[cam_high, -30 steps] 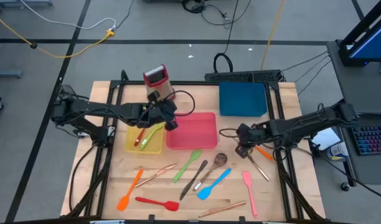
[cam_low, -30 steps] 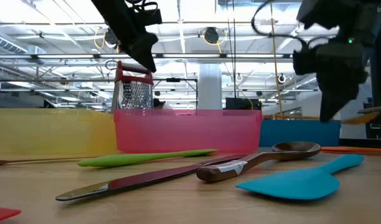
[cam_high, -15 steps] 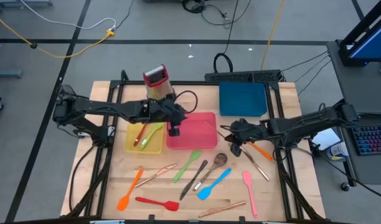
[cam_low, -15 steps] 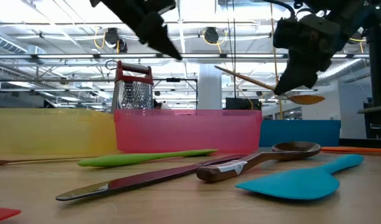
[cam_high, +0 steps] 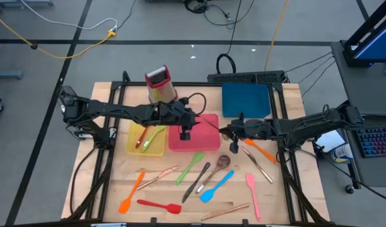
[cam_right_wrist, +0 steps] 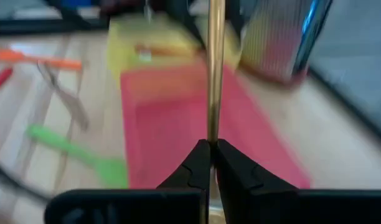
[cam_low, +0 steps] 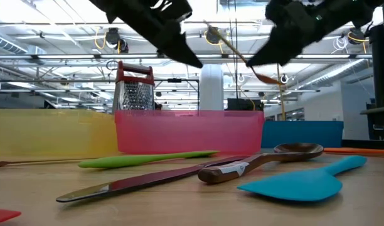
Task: Pick & Place Kitchen Items
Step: Put the gold serving spoon into the yellow bin
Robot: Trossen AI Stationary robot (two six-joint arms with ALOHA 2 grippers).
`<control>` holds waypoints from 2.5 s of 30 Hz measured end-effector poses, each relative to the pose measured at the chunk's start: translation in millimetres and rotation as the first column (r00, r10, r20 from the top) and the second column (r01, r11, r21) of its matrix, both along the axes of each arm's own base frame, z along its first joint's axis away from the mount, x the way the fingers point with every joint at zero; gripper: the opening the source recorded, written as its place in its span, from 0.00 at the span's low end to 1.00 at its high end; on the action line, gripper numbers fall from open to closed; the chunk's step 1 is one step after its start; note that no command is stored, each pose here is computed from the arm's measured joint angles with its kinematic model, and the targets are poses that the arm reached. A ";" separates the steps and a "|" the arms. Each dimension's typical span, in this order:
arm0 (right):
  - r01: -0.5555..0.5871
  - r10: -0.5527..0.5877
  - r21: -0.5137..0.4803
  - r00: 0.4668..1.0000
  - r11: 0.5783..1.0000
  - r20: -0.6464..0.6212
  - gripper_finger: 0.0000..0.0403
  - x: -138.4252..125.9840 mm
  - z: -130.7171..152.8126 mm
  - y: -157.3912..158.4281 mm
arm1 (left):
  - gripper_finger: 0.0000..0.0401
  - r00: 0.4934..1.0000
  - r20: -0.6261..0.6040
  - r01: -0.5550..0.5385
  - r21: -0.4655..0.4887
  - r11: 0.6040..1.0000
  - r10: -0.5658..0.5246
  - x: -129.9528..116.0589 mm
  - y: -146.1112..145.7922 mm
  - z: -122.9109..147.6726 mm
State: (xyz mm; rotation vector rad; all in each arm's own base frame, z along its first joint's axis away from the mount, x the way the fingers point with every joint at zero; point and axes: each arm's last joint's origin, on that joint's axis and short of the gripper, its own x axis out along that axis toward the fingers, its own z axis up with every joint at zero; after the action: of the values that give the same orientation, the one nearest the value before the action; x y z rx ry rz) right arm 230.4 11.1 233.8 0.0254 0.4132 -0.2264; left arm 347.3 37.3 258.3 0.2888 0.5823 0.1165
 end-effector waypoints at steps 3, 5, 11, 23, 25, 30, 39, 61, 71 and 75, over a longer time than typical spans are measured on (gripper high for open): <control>-0.035 0.041 -0.083 0.996 0.996 0.074 0.01 3.5 8.7 -0.1 | 0.32 0.996 0.087 0.023 -0.008 1.000 -0.022 11.7 0.1 -0.7; -0.044 0.058 -0.120 0.991 0.992 0.118 0.01 5.0 13.7 0.0 | 0.32 0.996 0.090 0.027 -0.012 1.000 -0.026 13.2 0.2 -4.5; -0.057 0.084 -0.194 0.987 0.979 0.137 0.01 4.4 12.0 -0.6 | 0.32 0.955 0.253 0.161 0.009 0.987 -0.158 25.2 -2.3 4.8; -0.066 0.148 -0.264 0.941 0.962 0.305 0.01 -7.0 -6.9 -0.9 | 0.32 0.868 0.400 0.304 0.038 0.952 -0.293 28.0 -6.5 19.4; -0.109 0.192 -0.263 0.930 0.959 0.313 0.01 -7.2 -7.6 0.5 | 0.32 0.857 0.421 0.307 0.046 0.951 -0.297 28.3 -6.6 21.6; -0.126 0.213 -0.268 0.921 0.955 0.327 0.01 -7.2 -5.8 0.9 | 0.32 0.828 0.452 0.345 0.052 0.937 -0.330 28.8 -9.9 25.0; -0.100 0.185 -0.259 0.926 0.961 0.330 0.01 -6.9 -5.9 -4.2 | 0.32 0.804 0.481 0.358 0.074 0.931 -0.348 29.4 -15.4 28.5; -0.098 0.191 -0.284 0.927 0.954 0.322 0.03 -6.9 -5.8 -4.6 | 0.06 0.791 0.522 0.340 0.057 0.939 -0.318 29.5 -14.0 32.7; -0.094 0.187 -0.281 0.927 0.955 0.324 0.15 -6.9 -5.3 -4.6 | 0.05 0.867 0.459 0.229 -0.020 0.973 -0.195 30.0 -10.5 23.8; -0.045 0.141 -0.286 0.936 0.957 0.324 0.22 -7.1 -5.2 -6.1 | 0.06 0.885 0.447 0.166 -0.043 0.985 -0.129 29.5 -8.8 22.6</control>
State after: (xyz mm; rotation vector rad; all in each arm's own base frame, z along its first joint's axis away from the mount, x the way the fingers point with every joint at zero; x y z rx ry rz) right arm 223.3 5.0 228.6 -0.2259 0.0327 -0.1782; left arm 376.8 28.6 280.9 0.2174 0.1077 0.0089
